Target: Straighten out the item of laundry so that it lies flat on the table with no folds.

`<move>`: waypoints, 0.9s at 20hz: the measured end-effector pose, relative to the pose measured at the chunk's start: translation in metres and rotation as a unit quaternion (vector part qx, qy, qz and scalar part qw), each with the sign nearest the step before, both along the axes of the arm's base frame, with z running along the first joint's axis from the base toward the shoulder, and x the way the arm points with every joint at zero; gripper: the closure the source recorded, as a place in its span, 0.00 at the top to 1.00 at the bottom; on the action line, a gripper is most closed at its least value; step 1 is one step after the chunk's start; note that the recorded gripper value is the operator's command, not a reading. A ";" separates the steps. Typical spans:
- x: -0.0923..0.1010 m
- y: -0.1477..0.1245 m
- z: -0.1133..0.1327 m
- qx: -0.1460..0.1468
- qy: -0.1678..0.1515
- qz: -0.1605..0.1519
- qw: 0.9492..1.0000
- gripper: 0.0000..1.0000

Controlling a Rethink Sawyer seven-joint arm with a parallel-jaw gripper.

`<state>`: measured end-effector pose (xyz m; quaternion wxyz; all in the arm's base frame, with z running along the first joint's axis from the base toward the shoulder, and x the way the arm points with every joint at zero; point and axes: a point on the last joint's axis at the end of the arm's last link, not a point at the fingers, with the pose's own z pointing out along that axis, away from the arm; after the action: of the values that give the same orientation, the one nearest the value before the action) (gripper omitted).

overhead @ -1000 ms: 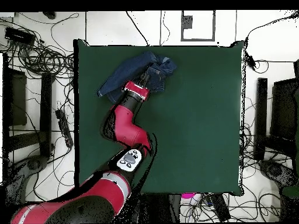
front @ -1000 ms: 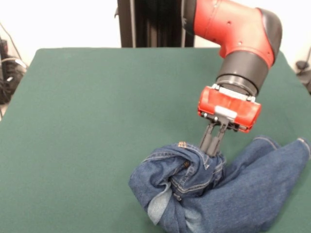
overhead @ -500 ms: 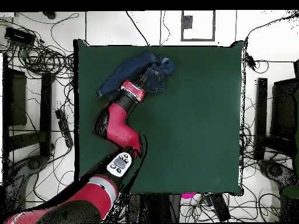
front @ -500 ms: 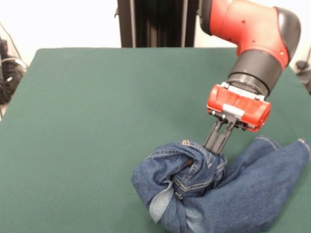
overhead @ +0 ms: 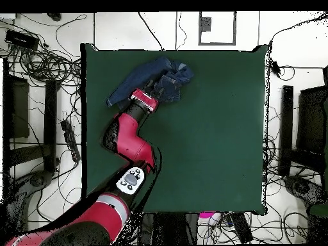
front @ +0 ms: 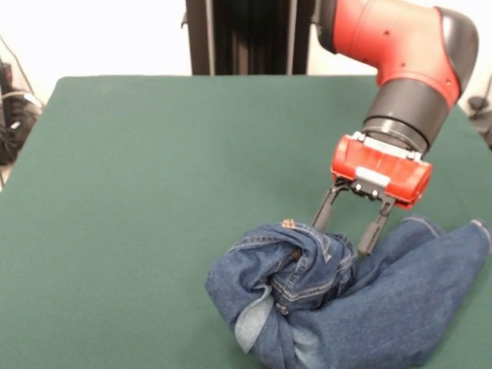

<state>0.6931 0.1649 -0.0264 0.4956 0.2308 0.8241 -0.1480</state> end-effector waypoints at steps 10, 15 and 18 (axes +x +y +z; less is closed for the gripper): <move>-0.002 0.002 -0.003 0.016 0.024 -0.005 1.000 1.00; -0.005 -0.002 -0.009 0.036 0.045 -0.030 0.998 1.00; -0.006 -0.005 -0.013 0.048 0.063 -0.037 0.996 1.00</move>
<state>0.6870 0.1603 -0.0396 0.4250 0.2752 0.8508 -0.1408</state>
